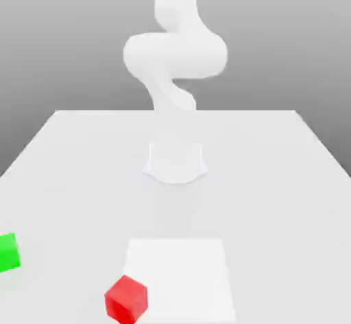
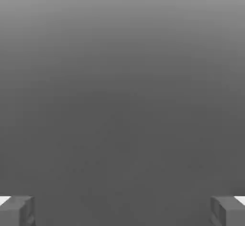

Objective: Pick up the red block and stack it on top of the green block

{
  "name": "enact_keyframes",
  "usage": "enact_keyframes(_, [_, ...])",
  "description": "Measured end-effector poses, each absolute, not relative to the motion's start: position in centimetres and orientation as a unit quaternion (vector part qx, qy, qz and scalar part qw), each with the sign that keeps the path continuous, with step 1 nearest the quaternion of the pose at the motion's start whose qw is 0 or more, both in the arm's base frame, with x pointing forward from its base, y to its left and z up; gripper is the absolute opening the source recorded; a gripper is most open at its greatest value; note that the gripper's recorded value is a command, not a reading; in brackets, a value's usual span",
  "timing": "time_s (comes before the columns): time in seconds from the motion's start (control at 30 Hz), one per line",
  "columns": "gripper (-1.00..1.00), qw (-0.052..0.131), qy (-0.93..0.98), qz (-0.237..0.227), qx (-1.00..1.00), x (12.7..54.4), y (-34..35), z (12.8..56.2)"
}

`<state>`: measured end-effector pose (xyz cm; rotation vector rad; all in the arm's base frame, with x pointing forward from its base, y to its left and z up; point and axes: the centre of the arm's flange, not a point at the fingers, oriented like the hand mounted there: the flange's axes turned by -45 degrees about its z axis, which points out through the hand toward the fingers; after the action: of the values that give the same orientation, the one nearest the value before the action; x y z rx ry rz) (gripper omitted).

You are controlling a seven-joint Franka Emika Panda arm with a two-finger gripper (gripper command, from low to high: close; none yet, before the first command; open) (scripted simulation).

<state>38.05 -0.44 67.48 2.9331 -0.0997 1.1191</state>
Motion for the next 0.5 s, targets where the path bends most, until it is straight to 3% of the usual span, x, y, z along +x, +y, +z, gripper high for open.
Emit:
enact_keyframes(0.23, [0.00,0.007,-0.104,0.260,0.960,45.6,-2.5,55.8])
enact_keyframes(0.5, [0.00,0.008,-0.184,0.150,0.971,49.8,-5.4,41.0])
